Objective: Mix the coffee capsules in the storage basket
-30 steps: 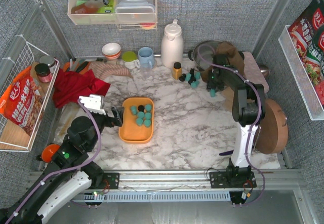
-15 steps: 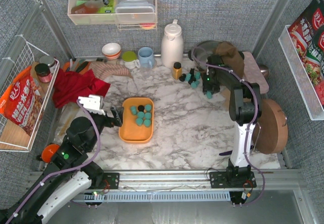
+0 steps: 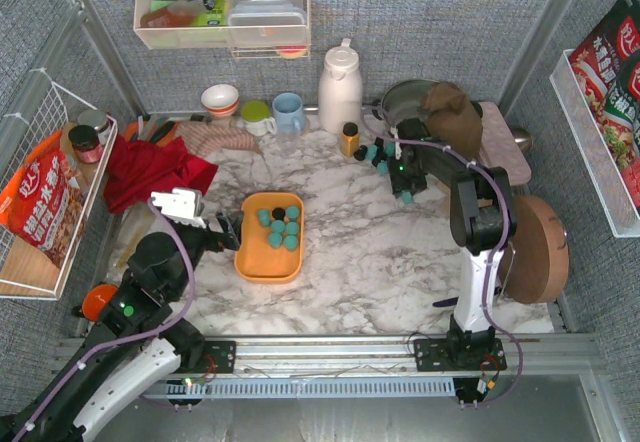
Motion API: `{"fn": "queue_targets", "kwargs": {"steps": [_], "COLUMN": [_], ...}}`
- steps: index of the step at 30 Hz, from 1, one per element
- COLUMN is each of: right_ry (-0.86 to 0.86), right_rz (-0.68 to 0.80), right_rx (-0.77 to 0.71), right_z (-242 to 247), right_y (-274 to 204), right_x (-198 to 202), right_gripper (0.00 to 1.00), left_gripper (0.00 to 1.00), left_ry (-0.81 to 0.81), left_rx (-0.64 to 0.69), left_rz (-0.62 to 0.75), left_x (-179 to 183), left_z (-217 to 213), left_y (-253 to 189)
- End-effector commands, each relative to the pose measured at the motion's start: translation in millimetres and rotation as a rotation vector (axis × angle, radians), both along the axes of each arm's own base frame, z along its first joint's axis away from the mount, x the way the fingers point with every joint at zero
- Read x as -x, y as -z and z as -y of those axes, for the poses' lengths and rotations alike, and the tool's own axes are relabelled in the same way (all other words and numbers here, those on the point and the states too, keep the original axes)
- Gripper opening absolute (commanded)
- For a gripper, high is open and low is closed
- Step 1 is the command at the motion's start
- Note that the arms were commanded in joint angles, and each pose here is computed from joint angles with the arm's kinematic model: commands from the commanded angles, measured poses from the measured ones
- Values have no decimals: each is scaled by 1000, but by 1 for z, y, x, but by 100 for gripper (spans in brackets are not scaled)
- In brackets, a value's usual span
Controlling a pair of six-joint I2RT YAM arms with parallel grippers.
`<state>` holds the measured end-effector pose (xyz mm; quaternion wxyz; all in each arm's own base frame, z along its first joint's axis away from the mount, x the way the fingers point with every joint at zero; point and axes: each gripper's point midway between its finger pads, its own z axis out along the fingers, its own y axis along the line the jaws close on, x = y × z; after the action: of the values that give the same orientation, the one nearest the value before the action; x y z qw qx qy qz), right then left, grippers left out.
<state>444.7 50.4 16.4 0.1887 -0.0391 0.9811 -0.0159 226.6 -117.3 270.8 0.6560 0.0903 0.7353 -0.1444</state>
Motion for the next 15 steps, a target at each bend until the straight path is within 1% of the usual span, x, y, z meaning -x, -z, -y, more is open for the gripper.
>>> {"fn": "queue_targets", "kwargs": {"steps": [1,3,9,12,15], "right_ry": [-54,-62,-97,-95,-102], "right_rz": [-5,5,-1,17,32], "right_rx": [-9,-19,-41,-39,-43], "right_z": [-5,-6,-11,-10,-12], "right_y": [-1,-3,2,3,4], "right_x": [11,14,27,28,24], "right_gripper": [51,53,54,53,50], "left_gripper": [99,99,99,99,99], "left_ry": [2,1,-3,-5,-5], "left_rx": [6,4,4,3,-1], "left_rz": [5,3,1,0,-6], "left_x": [-1,-1,-1,-2,-3], "left_z": [1,1,1,1,1], "left_y": [-1,-1,0,0,2]}}
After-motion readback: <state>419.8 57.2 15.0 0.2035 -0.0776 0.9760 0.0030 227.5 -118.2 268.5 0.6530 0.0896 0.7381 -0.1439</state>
